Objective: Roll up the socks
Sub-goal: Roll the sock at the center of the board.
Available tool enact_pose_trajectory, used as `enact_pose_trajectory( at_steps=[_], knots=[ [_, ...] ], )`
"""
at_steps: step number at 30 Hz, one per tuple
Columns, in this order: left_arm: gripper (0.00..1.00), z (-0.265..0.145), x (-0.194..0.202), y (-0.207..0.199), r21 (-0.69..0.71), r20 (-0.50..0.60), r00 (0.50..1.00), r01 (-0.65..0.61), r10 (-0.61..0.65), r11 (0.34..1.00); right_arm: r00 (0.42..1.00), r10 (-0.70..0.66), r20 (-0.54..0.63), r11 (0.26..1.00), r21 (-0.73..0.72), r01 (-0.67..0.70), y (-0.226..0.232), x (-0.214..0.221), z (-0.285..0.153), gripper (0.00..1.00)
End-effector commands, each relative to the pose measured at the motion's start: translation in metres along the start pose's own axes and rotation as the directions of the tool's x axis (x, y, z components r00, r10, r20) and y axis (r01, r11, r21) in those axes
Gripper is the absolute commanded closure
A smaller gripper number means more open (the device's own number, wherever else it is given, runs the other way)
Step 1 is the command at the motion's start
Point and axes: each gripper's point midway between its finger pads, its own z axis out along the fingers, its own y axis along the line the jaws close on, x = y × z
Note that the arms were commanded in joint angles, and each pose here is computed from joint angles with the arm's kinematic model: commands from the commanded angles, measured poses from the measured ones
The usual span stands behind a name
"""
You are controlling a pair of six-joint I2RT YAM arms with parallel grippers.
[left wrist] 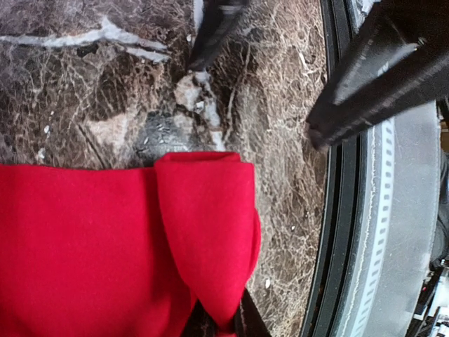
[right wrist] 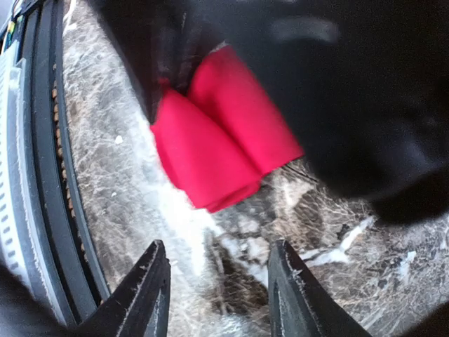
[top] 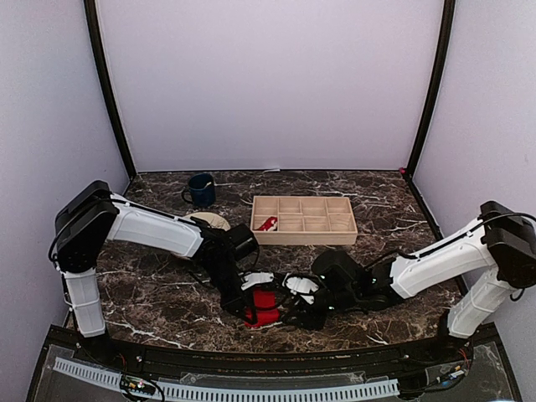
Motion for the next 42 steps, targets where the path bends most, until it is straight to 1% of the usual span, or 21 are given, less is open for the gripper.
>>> enact_pose_trajectory(
  at_steps=[1, 5, 13, 18, 27, 36, 42],
  knots=[
    [0.91, 0.001, 0.006, 0.004, 0.037, -0.024, 0.998, 0.064, -0.064, 0.997, 0.993, -0.077, 0.093, 0.996, 0.046, 0.073, 0.007, -0.028, -0.015, 0.55],
    [0.91, 0.001, 0.006, 0.006, 0.051, -0.023, 0.997, 0.078, -0.077, 0.996, 0.989, -0.097, 0.109, 0.995, 0.049, 0.092, 0.014, -0.033, -0.02, 0.54],
    [0.91, 0.0, 0.006, 0.008, 0.098, -0.022, 0.994, 0.108, -0.106, 0.989, 0.983, -0.171, 0.065, 0.984, 0.051, 0.168, 0.028, -0.022, -0.009, 0.54],
    [0.92, -0.001, 0.006, 0.006, 0.148, -0.022, 0.992, 0.128, -0.126, 0.981, 0.97, -0.236, 0.055, 0.968, 0.098, 0.23, 0.026, -0.026, 0.001, 0.54],
    [0.92, 0.002, 0.011, 0.009, 0.159, -0.039, 0.988, 0.154, -0.149, 0.975, 0.94, -0.342, 0.003, 0.929, 0.151, 0.337, 0.016, -0.029, 0.022, 0.54],
    [0.92, 0.001, 0.011, 0.009, 0.168, -0.036, 0.987, 0.158, -0.154, 0.973, 0.927, -0.374, -0.015, 0.916, 0.149, 0.372, 0.015, -0.03, 0.037, 0.55],
    [0.91, 0.001, 0.012, 0.01, 0.173, -0.034, 0.987, 0.16, -0.156, 0.972, 0.923, -0.384, -0.016, 0.911, 0.156, 0.382, 0.013, -0.029, 0.043, 0.58]
  ],
)
